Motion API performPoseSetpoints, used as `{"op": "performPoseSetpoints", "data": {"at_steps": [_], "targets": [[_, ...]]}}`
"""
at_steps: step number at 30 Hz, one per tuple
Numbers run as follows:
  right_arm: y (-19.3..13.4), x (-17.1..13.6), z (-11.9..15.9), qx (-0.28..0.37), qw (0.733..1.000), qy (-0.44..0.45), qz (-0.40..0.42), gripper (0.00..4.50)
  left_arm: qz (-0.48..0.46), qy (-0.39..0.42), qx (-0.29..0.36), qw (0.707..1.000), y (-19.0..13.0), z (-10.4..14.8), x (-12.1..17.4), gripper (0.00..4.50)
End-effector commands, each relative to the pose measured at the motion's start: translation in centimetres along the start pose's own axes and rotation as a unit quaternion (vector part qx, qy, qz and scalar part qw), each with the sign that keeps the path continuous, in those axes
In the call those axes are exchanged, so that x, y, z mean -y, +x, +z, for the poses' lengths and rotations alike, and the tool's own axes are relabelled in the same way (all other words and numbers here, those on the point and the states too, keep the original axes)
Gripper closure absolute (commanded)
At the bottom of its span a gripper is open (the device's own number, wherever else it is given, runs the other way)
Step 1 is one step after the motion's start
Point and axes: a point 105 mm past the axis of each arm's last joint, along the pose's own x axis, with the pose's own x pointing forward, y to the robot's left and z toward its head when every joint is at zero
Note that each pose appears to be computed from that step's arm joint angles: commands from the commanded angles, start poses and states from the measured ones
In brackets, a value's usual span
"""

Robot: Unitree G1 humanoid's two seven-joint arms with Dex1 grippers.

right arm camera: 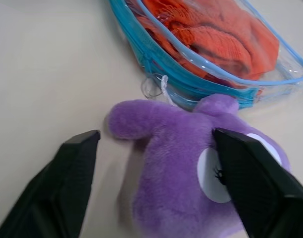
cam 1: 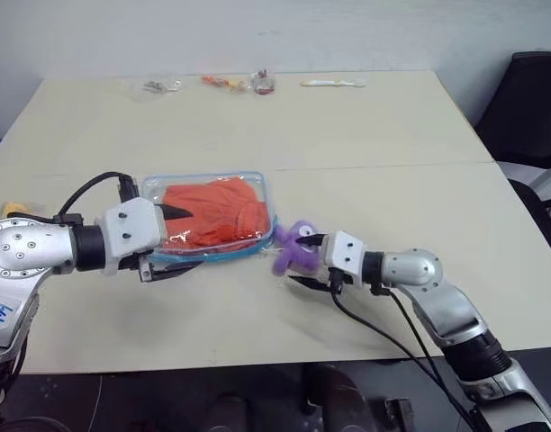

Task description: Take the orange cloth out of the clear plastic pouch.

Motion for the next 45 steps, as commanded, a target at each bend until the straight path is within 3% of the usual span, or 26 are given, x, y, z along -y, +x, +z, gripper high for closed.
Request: {"op": "performPoseSetpoints", "data": {"at_steps": [1, 8, 9, 17, 21, 25, 29, 38, 45], "targets": [[-0.1, 0.2, -0.1, 0.007, 1.0, -0.011, -0.005, 1.9, -0.01, -0.011, 0.038, 0.999, -0.3, 2.2, 0.4, 0.36], [-0.6, -0.2, -0.7, 0.013, 1.0, 0.007, 0.008, 4.38, -0.023, -0.018, 0.047, 0.998, 0.3, 2.7, 1.0, 0.36], [-0.8, -0.4, -0.6, 0.016, 0.999, 0.024, 0.016, 4.45, -0.025, -0.018, 0.05, 0.998, 0.4, 2.8, 1.0, 0.36], [-1.4, -0.7, 3.1, 0.08, 0.982, 0.164, 0.047, 4.45, -0.035, -0.017, 0.063, 0.997, 1.0, 3.3, 1.2, 0.36], [-0.9, -2.5, 3.3, 0.071, 0.966, 0.229, 0.094, 4.45, -0.05, -0.023, 0.075, 0.996, 1.4, 3.8, 1.7, 0.36], [1.3, -5.6, 2.1, 0.029, 0.956, 0.245, 0.156, 4.45, -0.068, -0.033, 0.08, 0.994, 1.5, 4.1, 2.3, 0.36], [4.4, -5.9, 1.1, -0.009, 0.962, 0.238, 0.135, 4.45, -0.075, -0.026, 0.07, 0.994, 1.7, 3.9, 2.7, 0.36], [7.6, -6.7, 5.9, 0.048, 0.951, 0.25, 0.174, 4.45, -0.06, -0.031, 0.067, 0.995, 1.4, 3.7, 2.7, 0.36], [8.8, -6.9, 6.2, 0.042, 0.941, 0.282, 0.182, 4.45, -0.047, -0.034, 0.061, 0.996, 1.1, 3.4, 2.5, 0.36]]}}
